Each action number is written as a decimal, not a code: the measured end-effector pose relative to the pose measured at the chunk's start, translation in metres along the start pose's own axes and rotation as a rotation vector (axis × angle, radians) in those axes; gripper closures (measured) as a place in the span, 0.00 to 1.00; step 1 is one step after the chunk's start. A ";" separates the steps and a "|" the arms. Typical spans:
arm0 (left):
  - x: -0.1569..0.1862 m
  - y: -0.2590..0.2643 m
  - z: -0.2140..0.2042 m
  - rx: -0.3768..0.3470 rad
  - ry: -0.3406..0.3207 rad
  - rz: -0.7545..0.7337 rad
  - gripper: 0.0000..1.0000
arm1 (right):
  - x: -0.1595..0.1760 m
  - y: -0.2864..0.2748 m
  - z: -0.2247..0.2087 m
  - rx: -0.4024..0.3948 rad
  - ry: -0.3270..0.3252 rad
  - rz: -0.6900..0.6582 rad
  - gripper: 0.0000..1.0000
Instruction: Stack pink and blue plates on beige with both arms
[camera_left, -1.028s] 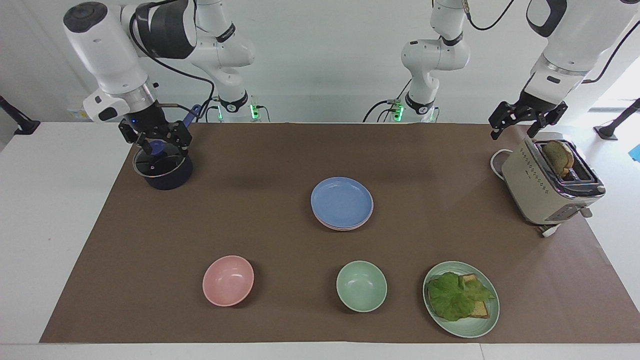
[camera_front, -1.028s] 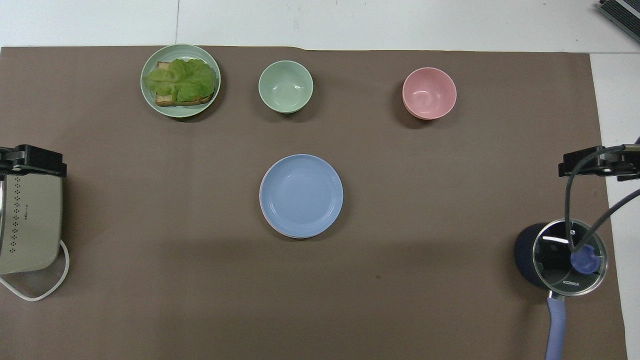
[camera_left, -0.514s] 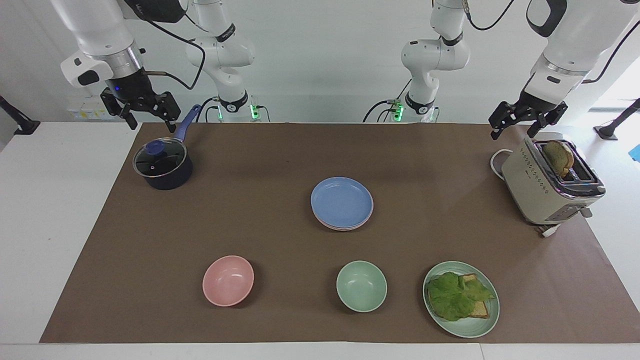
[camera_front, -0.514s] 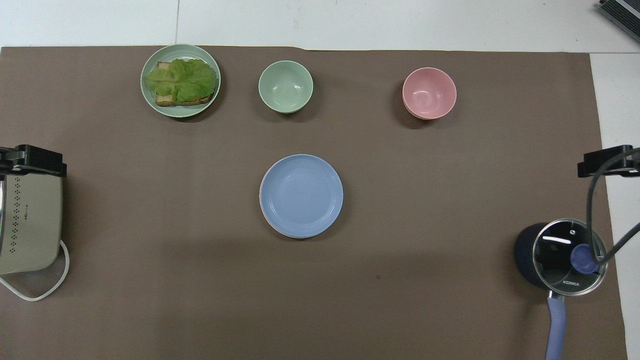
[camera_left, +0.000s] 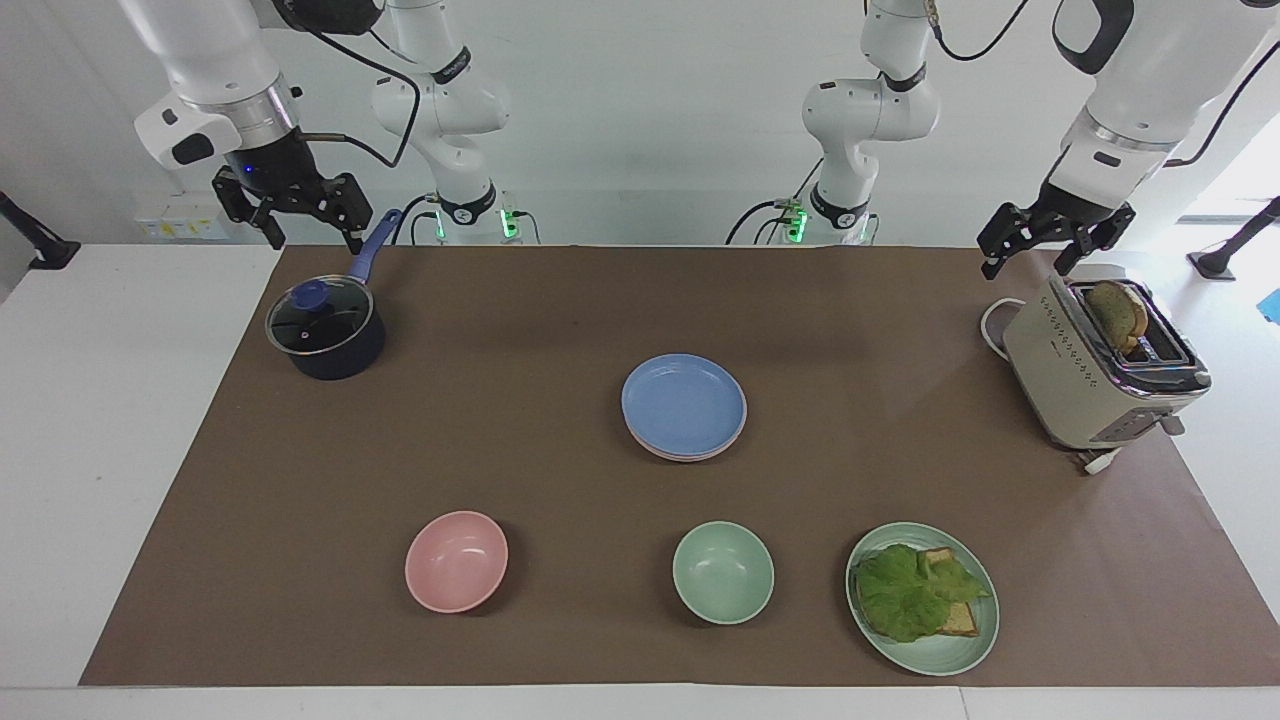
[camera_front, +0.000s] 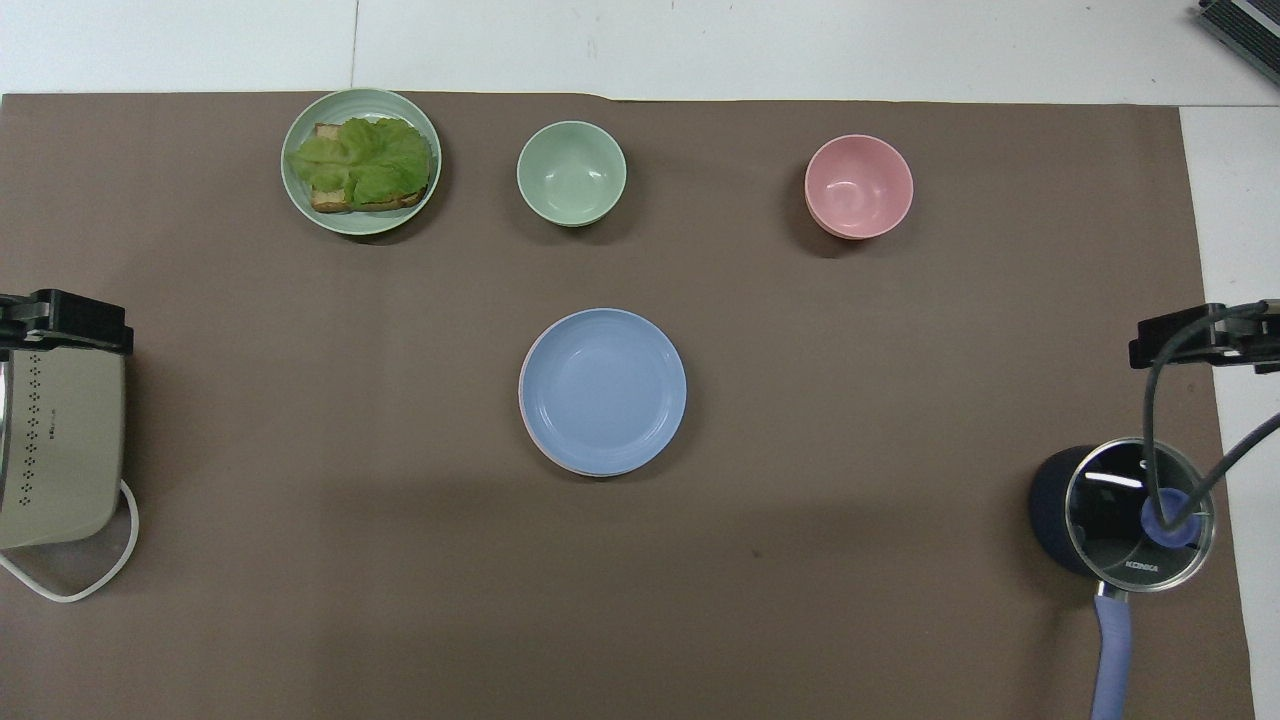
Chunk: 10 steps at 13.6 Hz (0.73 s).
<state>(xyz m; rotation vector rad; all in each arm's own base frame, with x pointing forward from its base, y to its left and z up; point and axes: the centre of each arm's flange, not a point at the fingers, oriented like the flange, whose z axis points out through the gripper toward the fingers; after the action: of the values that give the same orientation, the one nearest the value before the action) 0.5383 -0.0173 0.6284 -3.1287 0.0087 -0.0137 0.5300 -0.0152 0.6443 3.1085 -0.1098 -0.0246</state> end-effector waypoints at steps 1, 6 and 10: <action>0.000 0.000 0.000 0.000 0.000 0.000 0.00 | 0.000 0.000 0.000 0.000 -0.002 0.000 0.00; 0.000 0.000 0.000 0.000 0.000 0.000 0.00 | -0.002 0.000 0.001 0.002 -0.015 -0.001 0.00; 0.000 0.000 0.000 0.000 0.000 0.000 0.00 | -0.002 -0.001 0.002 0.005 -0.018 -0.001 0.00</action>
<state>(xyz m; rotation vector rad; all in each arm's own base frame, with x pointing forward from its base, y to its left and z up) 0.5383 -0.0173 0.6284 -3.1288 0.0087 -0.0137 0.5277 -0.0142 0.6427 3.1137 -0.1087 -0.0526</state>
